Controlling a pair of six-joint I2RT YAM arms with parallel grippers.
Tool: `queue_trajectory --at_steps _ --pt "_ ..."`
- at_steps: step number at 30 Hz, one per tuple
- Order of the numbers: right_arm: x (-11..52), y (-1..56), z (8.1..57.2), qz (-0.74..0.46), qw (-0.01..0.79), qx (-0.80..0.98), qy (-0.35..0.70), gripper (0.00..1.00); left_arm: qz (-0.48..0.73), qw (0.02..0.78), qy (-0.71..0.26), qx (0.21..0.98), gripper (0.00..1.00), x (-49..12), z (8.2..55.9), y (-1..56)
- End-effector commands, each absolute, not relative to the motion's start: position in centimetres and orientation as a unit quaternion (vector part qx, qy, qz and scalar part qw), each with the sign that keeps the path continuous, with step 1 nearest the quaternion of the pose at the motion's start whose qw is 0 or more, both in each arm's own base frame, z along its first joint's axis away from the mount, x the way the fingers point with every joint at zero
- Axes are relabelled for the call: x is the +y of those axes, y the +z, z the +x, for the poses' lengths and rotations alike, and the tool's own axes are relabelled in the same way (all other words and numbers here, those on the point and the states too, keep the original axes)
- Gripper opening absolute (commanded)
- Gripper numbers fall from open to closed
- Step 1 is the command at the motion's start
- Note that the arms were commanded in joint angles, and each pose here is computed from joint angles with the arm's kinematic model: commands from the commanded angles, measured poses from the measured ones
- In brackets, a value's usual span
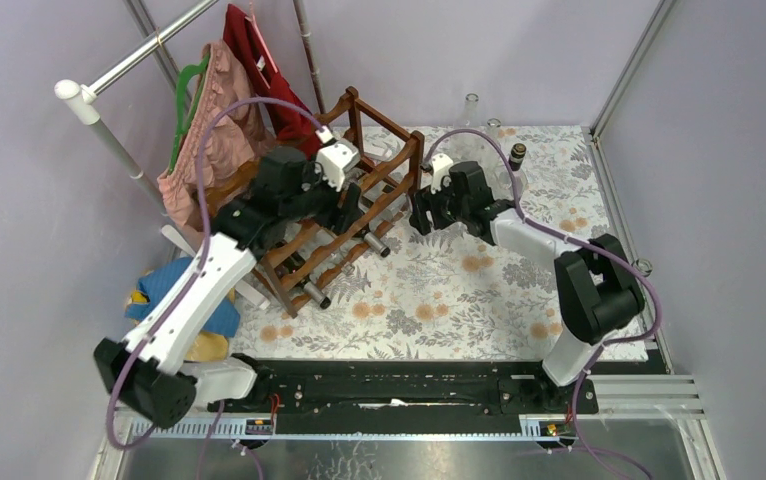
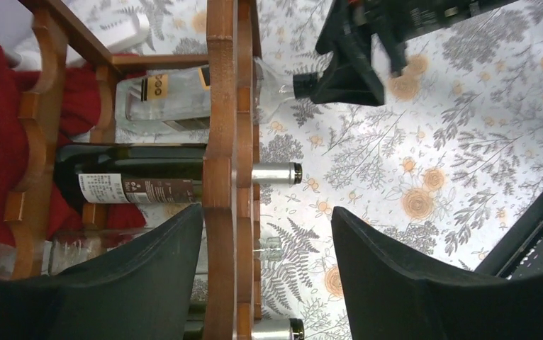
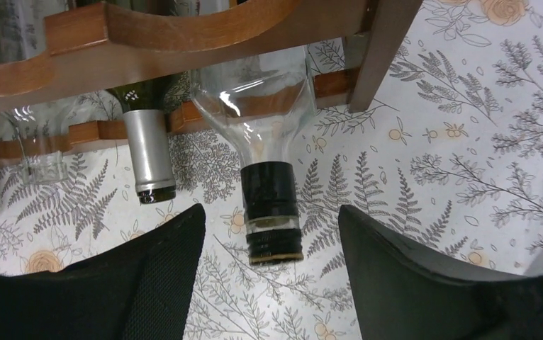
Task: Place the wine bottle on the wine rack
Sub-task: Adjust the wine bottle in the wine rack.
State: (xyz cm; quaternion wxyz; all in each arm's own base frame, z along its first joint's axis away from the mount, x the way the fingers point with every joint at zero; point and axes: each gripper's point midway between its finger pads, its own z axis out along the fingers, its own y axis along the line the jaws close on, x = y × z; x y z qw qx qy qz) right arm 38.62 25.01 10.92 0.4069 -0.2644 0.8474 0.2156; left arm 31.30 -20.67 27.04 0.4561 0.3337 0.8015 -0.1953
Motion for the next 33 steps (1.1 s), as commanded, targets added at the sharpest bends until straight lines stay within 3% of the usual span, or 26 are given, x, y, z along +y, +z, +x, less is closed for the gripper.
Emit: queue_trajectory --at_steps 1,6,11,22,27,33 --pt "26.5 11.9 40.3 -0.256 0.419 0.841 0.23 0.72 0.322 0.573 -0.217 0.722 0.75 -20.8 30.2 33.0" --pt "26.2 11.1 40.4 -0.263 0.412 0.844 0.22 0.55 0.307 0.642 -0.206 0.672 0.82 -19.2 28.3 34.3" --pt "25.9 11.0 39.7 -0.275 0.415 0.839 0.219 0.39 0.301 0.664 -0.195 0.656 0.84 -18.4 27.7 34.2" --pt "25.6 9.2 38.2 -0.317 0.392 0.836 0.217 0.41 0.307 0.656 -0.193 0.662 0.84 -18.5 27.9 33.0" --pt "25.4 9.1 37.7 -0.327 0.383 0.836 0.216 0.12 0.303 0.663 -0.18 0.661 0.84 -18.0 28.1 33.0" --pt "24.8 8.2 36.5 -0.327 0.37 0.842 0.217 0.04 0.302 0.658 -0.173 0.667 0.84 -18.0 28.6 32.4"
